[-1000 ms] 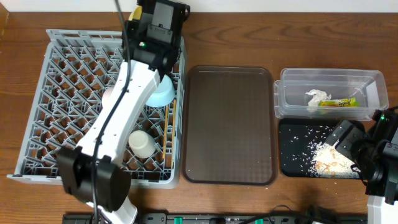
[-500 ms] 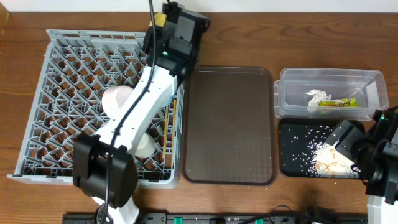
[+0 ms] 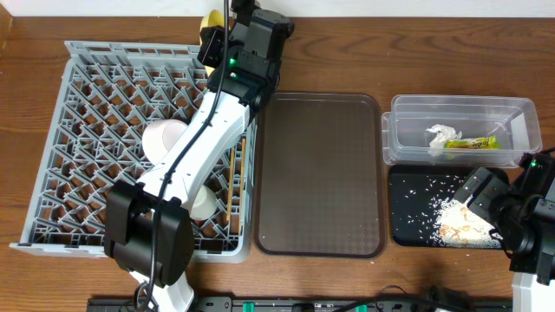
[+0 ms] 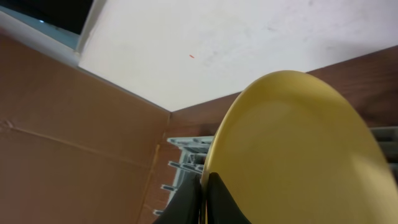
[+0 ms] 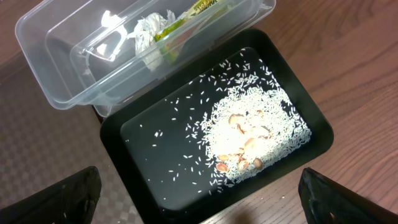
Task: Sort waste into correct bins and load items into the dishwasher
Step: 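Lower the yellow plate upright into the rack's right slots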
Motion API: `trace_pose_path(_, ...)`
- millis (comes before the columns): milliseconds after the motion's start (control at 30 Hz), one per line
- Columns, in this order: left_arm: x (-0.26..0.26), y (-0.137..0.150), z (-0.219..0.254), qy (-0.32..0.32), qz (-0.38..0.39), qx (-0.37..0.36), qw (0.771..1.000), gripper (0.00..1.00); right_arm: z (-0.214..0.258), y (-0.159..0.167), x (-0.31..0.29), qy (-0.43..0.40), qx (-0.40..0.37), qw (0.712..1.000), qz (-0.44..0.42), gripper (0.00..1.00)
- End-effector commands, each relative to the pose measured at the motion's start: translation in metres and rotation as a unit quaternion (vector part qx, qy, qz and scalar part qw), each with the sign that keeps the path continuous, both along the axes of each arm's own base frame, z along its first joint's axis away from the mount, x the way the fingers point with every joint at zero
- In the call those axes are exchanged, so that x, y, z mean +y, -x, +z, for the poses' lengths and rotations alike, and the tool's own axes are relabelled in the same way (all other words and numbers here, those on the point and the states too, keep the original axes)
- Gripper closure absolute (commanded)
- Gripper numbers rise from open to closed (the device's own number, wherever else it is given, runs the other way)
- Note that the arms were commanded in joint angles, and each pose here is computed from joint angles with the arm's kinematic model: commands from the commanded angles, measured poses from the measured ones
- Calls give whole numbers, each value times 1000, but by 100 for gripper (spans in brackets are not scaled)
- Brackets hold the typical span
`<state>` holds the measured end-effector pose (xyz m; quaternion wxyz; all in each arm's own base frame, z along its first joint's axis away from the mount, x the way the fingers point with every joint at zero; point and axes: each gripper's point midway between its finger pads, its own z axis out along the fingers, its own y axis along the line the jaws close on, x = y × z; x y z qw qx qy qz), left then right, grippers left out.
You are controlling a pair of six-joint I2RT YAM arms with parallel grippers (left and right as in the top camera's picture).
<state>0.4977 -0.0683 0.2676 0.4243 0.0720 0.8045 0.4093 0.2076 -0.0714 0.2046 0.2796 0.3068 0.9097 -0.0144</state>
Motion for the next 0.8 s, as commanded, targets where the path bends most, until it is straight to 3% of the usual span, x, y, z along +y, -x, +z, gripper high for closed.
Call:
trace_pose_path(0,6,3,5,-26,10,7,1000,92,5,0,-2,3,-7,1000,-6,1)
trace_pose_path(767,-7,9,-48,41,-23,51,998,93,5,0,-2,3,-7,1000,-6,1)
